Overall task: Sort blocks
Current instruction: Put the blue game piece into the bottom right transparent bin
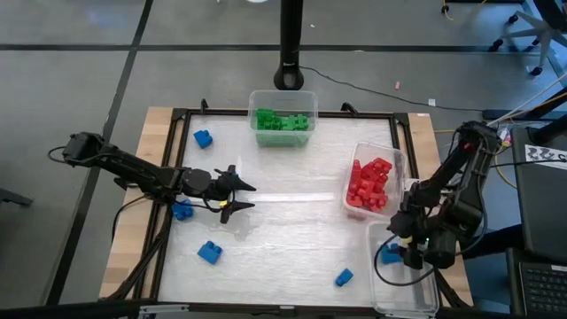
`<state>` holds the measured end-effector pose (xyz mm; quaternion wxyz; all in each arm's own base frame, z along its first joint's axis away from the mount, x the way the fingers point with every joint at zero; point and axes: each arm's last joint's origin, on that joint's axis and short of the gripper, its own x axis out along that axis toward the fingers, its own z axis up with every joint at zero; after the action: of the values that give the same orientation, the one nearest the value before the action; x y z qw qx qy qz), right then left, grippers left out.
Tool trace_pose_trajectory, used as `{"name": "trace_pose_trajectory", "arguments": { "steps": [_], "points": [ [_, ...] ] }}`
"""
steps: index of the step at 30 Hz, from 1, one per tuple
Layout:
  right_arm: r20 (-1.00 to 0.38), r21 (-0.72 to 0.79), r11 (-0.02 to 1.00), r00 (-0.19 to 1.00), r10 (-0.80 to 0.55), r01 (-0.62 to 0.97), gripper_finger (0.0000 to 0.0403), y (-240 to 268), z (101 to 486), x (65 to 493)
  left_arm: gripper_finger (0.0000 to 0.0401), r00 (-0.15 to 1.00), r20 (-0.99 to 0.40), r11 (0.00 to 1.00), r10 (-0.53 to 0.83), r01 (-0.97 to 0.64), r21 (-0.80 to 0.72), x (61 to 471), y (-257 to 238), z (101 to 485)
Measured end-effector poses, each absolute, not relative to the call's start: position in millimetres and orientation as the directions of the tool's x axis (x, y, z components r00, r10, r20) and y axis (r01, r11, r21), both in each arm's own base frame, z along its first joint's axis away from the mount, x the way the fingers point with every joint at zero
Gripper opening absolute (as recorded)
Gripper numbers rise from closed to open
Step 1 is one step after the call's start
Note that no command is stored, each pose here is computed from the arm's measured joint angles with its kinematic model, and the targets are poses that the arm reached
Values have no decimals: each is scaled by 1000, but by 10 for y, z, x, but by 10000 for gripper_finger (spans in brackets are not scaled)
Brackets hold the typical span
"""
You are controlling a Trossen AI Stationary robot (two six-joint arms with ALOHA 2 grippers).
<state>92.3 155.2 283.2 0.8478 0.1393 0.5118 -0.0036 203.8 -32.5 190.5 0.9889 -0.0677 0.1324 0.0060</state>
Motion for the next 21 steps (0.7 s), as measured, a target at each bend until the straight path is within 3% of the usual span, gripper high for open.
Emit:
{"name": "trace_pose_trajectory", "arguments": {
  "steps": [7, 12, 17, 21],
  "points": [
    [-744, 187, 973, 666, 51, 134, 328, 1457, 2917, 1273, 244, 965, -262, 991, -6, -29, -128, 2038, -325, 1906],
    [-615, -4, 998, 787, -50, 60, 328, 1321, 3005, 1663, 244, 965, -262, 991, -6, -30, -133, 2038, -325, 1906],
    [-548, -248, 968, 817, -180, 47, 328, 1140, 2958, 2109, 244, 965, -263, 991, -6, -30, -132, 2038, -325, 1905],
    [-541, -324, 945, 814, -213, 33, 328, 1006, 2849, 2433, 244, 962, -274, 988, 2, -44, -147, 2024, -320, 1904]
  ]
}}
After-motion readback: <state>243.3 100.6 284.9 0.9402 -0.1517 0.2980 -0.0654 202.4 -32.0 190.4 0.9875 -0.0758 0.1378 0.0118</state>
